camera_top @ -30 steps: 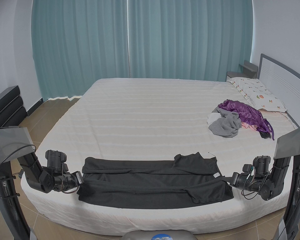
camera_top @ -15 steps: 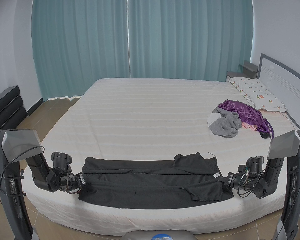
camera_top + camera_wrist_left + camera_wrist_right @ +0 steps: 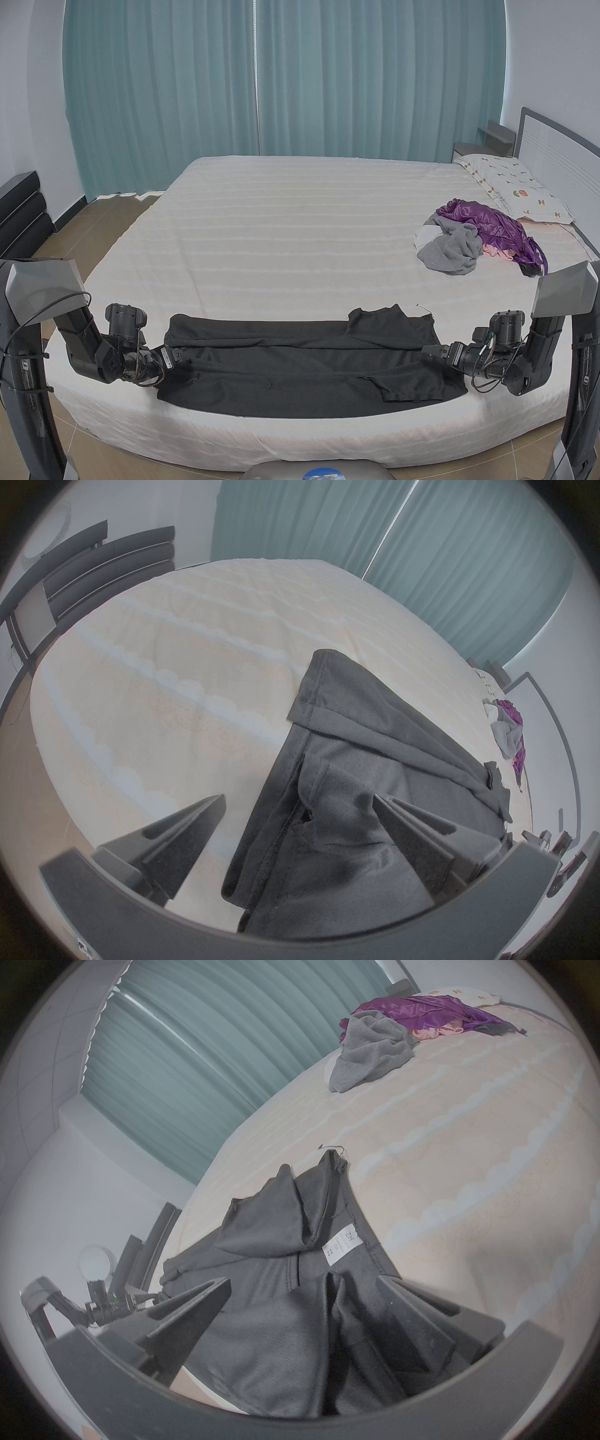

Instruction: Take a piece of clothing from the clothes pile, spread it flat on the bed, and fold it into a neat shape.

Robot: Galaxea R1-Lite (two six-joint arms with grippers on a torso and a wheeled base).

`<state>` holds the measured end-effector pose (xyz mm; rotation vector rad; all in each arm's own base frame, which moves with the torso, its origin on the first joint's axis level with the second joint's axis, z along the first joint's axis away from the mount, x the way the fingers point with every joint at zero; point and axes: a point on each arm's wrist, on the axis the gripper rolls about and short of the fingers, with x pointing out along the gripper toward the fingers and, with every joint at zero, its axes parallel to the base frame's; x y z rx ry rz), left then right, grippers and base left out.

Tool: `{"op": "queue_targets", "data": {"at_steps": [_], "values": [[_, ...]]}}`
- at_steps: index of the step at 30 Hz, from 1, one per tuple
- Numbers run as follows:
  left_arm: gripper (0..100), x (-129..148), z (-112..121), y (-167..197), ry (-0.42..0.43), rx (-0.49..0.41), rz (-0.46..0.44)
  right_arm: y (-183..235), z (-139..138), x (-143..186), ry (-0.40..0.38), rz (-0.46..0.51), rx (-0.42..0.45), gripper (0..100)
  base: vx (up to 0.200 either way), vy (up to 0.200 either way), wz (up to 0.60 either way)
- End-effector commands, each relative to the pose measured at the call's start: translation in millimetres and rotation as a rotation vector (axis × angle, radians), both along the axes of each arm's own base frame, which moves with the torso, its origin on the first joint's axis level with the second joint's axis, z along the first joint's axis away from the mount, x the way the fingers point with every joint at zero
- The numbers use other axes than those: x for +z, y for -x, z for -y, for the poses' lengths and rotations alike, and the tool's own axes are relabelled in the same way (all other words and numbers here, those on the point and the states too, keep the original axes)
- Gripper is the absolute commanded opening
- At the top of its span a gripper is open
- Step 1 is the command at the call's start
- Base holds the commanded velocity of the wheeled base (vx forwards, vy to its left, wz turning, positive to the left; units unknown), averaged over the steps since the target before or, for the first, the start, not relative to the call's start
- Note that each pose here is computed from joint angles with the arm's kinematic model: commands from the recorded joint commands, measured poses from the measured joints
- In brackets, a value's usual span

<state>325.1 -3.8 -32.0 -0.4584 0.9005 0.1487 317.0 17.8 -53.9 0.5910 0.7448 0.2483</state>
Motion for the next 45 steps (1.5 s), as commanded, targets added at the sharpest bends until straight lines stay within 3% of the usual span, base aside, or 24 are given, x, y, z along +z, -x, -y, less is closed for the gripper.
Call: {"op": "queue_targets", "data": {"at_steps": [1,6,8,10,12,16,23,24,33,36,45], "values": [[100,18,-7,-6,0.009,0.031,0.065,-4,1,18,-0.05,0.034,-0.038,100,0.0,0.0,0.0],[100,37,-9,-21,0.057,0.08,0.126,-4,-4,25,-0.159,-0.001,-0.103,100,0.0,0.0,0.0],[100,38,-8,-25,0.07,0.094,0.124,-4,-5,24,-0.173,-0.01,-0.115,100,0.0,0.0,0.0],[100,40,0,-42,0.118,0.124,0.111,-4,-4,17,-0.197,-0.033,-0.18,100,0.0,0.0,0.0],[100,28,5,-49,0.134,0.139,0.075,-4,-4,16,-0.196,-0.029,-0.195,100,0.0,0.0,0.0],[100,9,9,-56,0.108,0.152,0.048,-2,-3,15,-0.197,-0.031,-0.2,100,0.0,0.0,0.0],[100,5,7,-71,0.055,0.199,0.083,1,-6,15,-0.196,-0.04,-0.194,100,0.0,0.0,0.0],[0,4,7,-74,0.048,0.206,0.087,2,-7,15,-0.196,-0.039,-0.193,100,0.0,0.0,0.0],[0,2,5,-73,0.018,0.242,0.086,0,-16,16,-0.151,-0.019,-0.233,100,0.0,0.0,0.0],[0,15,2,-72,0.03,0.268,0.114,-8,-32,19,-0.108,0.008,-0.257,100,0.0,0.0,0.0],[0,47,2,-70,0.083,0.309,0.189,-42,-55,19,-0.033,-0.036,-0.299,100,0.0,0.0,0.0]]}}
